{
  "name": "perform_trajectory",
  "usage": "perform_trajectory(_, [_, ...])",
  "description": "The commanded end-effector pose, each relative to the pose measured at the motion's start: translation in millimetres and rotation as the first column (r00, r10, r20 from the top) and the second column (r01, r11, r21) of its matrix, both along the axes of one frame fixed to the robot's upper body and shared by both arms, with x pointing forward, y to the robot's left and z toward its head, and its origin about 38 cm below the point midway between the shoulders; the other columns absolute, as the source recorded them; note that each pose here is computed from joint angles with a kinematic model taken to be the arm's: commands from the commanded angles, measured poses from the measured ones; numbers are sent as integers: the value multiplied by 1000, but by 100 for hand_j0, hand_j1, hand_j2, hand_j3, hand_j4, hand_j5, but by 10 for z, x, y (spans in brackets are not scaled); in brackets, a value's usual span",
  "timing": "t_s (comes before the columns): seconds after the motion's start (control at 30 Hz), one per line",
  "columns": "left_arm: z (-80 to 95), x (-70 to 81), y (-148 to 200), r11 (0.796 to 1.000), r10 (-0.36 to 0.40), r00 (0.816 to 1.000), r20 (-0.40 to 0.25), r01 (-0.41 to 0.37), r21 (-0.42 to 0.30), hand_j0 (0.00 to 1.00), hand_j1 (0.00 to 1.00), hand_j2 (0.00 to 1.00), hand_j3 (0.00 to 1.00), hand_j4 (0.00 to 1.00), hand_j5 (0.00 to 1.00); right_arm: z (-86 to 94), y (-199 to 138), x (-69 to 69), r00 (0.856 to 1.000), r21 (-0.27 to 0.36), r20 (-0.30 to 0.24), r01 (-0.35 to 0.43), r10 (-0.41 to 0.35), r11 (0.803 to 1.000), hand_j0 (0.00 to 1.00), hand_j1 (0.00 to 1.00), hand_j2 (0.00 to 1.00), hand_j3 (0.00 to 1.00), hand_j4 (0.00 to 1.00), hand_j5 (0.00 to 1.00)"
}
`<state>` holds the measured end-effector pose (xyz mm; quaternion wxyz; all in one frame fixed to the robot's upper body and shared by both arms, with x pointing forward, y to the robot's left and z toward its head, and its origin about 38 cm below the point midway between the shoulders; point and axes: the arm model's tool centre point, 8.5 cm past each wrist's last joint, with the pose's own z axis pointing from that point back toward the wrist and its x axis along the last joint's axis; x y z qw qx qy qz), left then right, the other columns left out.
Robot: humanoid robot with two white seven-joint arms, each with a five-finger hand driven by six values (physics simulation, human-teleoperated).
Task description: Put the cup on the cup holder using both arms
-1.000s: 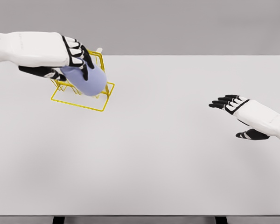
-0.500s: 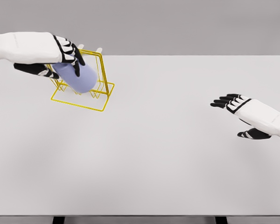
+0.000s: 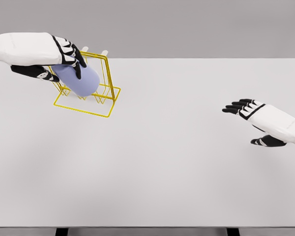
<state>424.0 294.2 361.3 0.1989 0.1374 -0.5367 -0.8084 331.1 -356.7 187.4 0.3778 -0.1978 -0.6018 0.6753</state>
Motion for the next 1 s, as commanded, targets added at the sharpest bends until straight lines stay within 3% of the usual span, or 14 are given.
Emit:
perform_trajectory(0.0, [7,6,-1,1000,3,1000,1,-3,-5,52,52,52,52,52,52,8,-8,1,1000,5,-1,2,-2,1000,100,100,100,100,100,100])
perform_trajectory(0.37, [-39,77,84,999,37,999,-11,-37,-6,53,53,53,53,53,53,13,-7,0,1000,3,0,1,-1,1000,100,100,100,100,100,100])
perform_trajectory(0.47, [-167,93,114,999,49,998,-40,-49,-4,53,53,53,53,53,53,16,-19,1,1000,-1,-1,2,-2,1000,100,100,100,100,100,100])
perform_trajectory(0.63, [-176,104,64,999,38,998,-40,-38,-7,54,54,54,54,54,54,19,-22,2,1000,-3,-1,2,-2,1000,100,100,100,100,100,100])
perform_trajectory(0.7, [-179,106,51,999,35,999,-40,-35,-7,64,64,64,64,64,64,18,-22,2,1000,-4,-1,2,-2,1000,100,100,100,100,100,100])
perform_trajectory(0.8, [-166,109,54,999,36,999,-32,-36,-2,87,87,87,87,87,87,19,-22,2,1000,-3,-1,2,-2,1000,100,100,100,100,100,100])
perform_trajectory(0.97, [-144,111,55,999,37,999,-27,-37,-4,95,95,95,95,95,95,19,-22,2,1000,-3,-1,2,-2,1000,100,100,100,100,100,100])
